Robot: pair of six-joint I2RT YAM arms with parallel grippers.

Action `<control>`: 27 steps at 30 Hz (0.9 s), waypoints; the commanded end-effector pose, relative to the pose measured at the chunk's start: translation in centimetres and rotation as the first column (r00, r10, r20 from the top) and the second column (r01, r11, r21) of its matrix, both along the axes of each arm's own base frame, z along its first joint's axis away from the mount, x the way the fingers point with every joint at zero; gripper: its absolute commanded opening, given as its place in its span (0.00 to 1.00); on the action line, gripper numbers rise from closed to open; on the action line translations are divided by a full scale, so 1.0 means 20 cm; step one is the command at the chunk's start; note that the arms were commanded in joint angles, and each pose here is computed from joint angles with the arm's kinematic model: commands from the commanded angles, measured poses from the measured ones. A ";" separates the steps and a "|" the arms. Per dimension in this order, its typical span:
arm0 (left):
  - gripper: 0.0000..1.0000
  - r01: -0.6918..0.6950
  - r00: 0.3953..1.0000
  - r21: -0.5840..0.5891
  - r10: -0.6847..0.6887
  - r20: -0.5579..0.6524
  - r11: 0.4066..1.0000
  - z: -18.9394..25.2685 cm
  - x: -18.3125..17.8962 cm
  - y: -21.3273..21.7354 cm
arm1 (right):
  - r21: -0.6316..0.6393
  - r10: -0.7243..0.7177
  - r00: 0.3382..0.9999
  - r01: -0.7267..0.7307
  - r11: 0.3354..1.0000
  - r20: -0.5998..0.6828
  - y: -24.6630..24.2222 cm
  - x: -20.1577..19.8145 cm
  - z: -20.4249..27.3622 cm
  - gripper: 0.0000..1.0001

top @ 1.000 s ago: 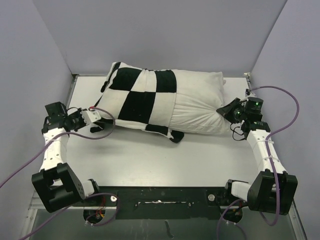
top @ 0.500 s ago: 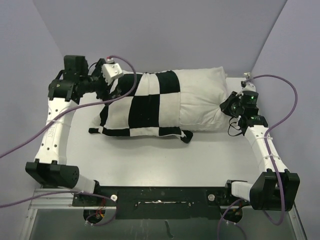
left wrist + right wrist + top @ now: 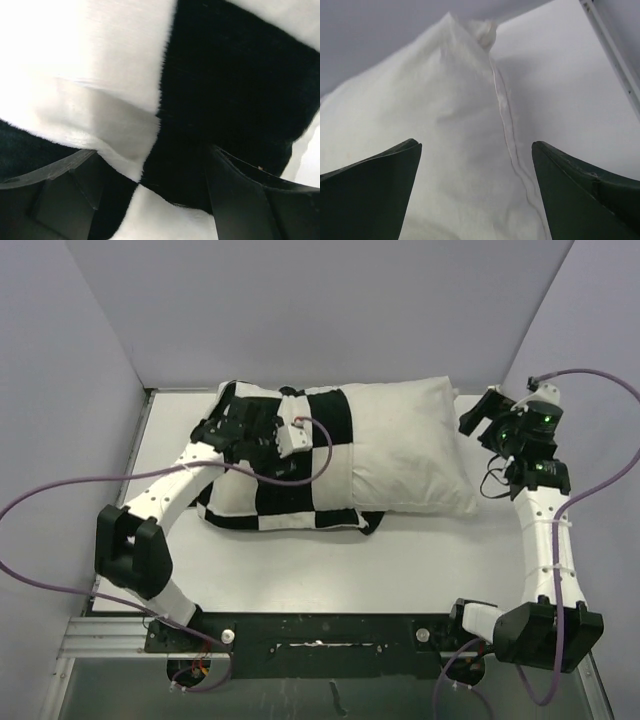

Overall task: Remove the pillowcase from the pillow
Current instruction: Remove the pillow from the pillowcase.

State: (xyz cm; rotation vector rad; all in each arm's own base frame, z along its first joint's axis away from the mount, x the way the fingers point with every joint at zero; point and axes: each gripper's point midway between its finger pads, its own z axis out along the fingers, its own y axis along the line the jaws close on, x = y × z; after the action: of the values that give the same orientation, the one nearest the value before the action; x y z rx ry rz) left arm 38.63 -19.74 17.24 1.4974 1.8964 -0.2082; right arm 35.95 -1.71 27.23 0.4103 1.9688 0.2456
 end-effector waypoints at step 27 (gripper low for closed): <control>0.86 0.166 0.965 0.028 -0.157 -0.211 0.986 -0.20 -0.64 0.12 | 0.141 0.338 0.899 -0.386 0.912 0.278 0.86 0.79 0.06 0.24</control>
State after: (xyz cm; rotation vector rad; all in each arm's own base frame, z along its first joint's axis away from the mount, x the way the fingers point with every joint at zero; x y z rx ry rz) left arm 30.32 -18.54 14.37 1.7650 1.6780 -0.0800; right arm 51.40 8.36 21.66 0.3013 2.0788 0.2577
